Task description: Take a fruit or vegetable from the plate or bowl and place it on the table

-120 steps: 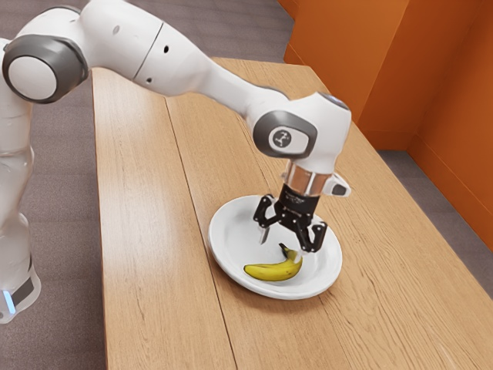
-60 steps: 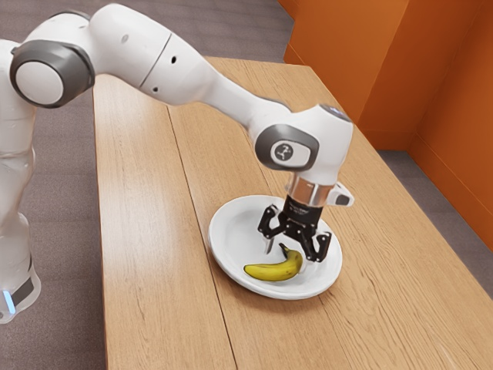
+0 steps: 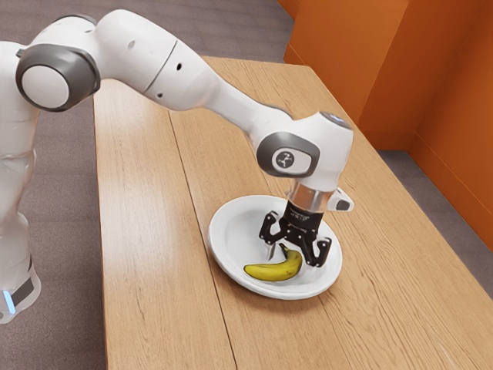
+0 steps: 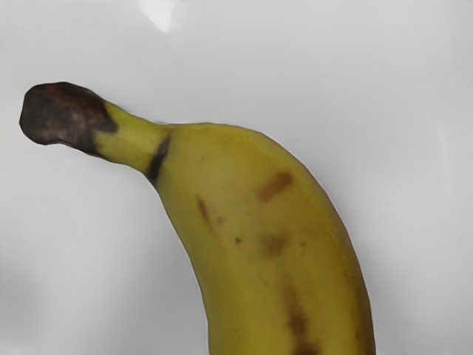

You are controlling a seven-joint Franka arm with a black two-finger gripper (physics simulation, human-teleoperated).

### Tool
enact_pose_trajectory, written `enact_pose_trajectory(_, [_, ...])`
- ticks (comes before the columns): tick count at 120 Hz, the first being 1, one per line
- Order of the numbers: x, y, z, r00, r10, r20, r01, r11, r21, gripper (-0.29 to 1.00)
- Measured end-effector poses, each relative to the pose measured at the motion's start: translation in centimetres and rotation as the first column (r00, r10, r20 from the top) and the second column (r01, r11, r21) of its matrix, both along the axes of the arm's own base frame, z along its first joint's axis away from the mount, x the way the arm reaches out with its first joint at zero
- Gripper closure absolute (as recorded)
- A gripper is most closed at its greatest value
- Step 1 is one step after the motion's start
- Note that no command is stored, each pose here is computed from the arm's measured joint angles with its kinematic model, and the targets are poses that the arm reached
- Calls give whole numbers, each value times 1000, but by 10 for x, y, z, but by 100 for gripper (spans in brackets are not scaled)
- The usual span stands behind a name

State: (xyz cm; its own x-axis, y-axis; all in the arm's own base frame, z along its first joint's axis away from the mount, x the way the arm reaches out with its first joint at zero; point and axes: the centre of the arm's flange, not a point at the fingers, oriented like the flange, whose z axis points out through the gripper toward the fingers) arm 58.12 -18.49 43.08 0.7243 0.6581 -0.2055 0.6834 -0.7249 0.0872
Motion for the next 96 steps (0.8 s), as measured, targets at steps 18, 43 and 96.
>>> enact_pose_trajectory(18, [0,-1,0,1000,2,1,-2,1000,1,37])
enact_pose_trajectory(43, [0,0,0,1000,-2,4,2,1000,16,49])
enact_pose_trajectory(96, [9,30,21,998,70,10,-70,997,27,51])
